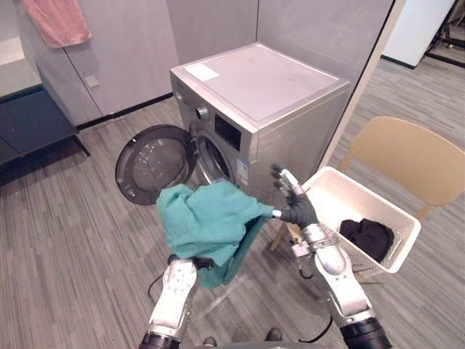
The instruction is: Pick up the laundry basket with both hands and put the clothes into the washing machine.
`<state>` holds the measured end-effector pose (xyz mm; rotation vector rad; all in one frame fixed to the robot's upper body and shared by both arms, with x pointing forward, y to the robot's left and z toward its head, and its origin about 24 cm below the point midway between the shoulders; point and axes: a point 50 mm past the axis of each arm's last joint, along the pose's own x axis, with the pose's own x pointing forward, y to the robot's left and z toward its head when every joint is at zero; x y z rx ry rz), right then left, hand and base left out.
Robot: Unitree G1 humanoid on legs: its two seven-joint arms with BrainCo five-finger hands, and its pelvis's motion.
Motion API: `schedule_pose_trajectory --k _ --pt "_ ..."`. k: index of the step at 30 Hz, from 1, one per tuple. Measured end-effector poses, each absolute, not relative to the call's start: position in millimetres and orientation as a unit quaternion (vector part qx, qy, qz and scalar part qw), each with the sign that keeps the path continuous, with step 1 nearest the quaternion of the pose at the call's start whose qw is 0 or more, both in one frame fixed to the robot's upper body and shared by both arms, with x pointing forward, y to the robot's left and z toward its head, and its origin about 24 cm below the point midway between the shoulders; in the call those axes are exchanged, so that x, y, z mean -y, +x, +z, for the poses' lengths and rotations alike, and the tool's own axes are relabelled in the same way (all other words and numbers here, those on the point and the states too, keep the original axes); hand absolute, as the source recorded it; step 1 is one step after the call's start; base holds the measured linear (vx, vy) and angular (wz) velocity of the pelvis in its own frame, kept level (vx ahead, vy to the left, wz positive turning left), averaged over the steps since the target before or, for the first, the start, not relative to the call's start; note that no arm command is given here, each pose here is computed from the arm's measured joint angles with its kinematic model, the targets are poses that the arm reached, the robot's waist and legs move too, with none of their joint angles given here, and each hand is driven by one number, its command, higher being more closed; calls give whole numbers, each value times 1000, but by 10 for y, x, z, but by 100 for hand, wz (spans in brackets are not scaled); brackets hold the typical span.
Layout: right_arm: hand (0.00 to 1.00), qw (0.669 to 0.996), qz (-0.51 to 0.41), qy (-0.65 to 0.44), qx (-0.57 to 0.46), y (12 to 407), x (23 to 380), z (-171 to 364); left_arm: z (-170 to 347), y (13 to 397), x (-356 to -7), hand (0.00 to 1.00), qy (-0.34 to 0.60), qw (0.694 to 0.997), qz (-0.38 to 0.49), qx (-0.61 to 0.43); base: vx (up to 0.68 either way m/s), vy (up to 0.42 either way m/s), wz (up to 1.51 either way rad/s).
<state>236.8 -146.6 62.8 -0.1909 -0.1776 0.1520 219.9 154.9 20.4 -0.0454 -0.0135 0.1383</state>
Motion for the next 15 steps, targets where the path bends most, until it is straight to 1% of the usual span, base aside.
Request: schedule_pose_trajectory --k 4,7,9,11,15 --pt "0 993 26 -112 18 2290 1749 332 134 2143 -1754 100 -31 992 119 -8 64 13 16" --pt "0 990 -18 -112 -80 2173 2005 -56 97 2130 -1819 100 -49 989 137 -15 26 9 68" --pt "0 980 -43 -105 -164 2053 2155 -395 83 2127 -1848 100 -63 987 147 -18 21 5 114" --pt "0 969 -49 -104 -221 1945 2210 -617 74 2122 -1841 100 -71 987 144 -20 29 88 95" --pt "0 936 -50 -84 -338 1712 2180 -1043 -96 2048 -1850 100 -79 986 137 -60 46 58 42"
